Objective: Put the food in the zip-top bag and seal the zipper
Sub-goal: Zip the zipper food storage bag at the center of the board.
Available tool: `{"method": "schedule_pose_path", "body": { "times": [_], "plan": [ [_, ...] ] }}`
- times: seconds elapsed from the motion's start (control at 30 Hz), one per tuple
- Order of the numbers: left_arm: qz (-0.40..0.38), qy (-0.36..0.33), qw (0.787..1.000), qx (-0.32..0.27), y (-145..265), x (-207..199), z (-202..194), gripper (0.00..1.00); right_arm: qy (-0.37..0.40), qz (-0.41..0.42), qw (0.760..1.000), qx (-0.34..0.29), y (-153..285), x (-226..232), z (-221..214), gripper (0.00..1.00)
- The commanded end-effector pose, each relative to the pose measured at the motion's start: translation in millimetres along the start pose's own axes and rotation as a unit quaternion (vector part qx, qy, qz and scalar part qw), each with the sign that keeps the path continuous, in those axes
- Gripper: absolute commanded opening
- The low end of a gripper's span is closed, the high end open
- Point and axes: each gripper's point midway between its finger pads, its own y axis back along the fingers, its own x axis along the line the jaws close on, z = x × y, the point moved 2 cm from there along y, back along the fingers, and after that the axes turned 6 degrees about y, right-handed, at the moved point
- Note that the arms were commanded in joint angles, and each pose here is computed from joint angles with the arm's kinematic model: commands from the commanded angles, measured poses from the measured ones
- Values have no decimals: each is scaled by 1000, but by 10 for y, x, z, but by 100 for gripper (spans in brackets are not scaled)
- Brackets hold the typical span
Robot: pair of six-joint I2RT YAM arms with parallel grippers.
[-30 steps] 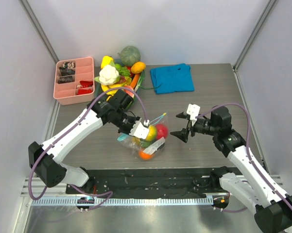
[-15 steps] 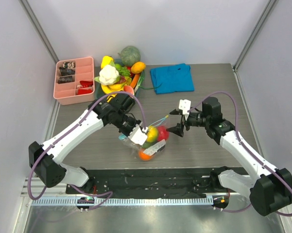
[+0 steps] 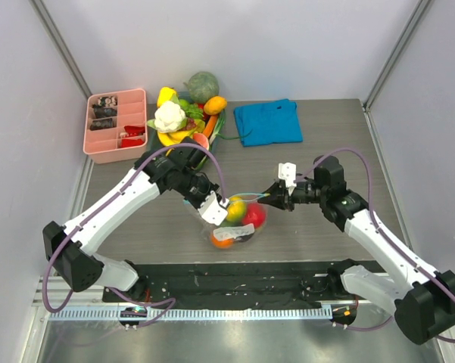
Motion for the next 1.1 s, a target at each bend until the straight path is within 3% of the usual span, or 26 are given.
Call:
{"method": "schedule_pose_path", "body": {
  "times": [0.0, 0.03, 0.07, 0.2, 0.47, 0.7, 0.73, 0.8, 0.9, 0.93, 1.0, 1.07],
  "plan": [
    [21, -13, 1000, -4, 93, 110, 27, 0, 23, -8, 1000, -11, 87, 76, 132, 33],
    [22, -9, 1000, -3, 95, 94, 7, 0, 22, -7, 1000, -6, 96, 109, 89, 43],
    [28, -13, 1000, -2, 91, 111, 3, 0, 28, -15, 999, -3, 126, 117, 84, 46],
    [38, -29, 999, -5, 87, 59, 8, 0, -13, -51, 998, -27, 112, 44, 146, 42],
    [41, -23, 999, -2, 91, 84, -2, 0, -6, -54, 999, -7, 67, 9, -14, 37],
    [38, -15, 999, 2, 62, 11, -38, 2, -7, -62, 998, -5, 72, -6, -28, 23],
    [40, -10, 999, 0, 57, 12, -35, 2, -7, -61, 998, -6, 73, -3, -22, 13],
    [47, -4, 999, -2, 65, 33, -27, 5, -15, -67, 998, -11, 82, -9, 2, 3],
    [78, 41, 996, -10, 110, 139, 8, 23, -9, -81, 997, -17, 97, -72, 86, 1],
    [104, 89, 990, -28, 151, 242, 75, 32, -9, -83, 996, -20, 111, -76, 120, 1],
    [124, 122, 983, -62, 261, 366, 238, 44, -5, -81, 996, -26, 118, -77, 181, 1],
    [144, 181, 968, -98, 360, 473, 391, 52, -1, -79, 996, -31, 125, -70, 222, 1]
  ]
}}
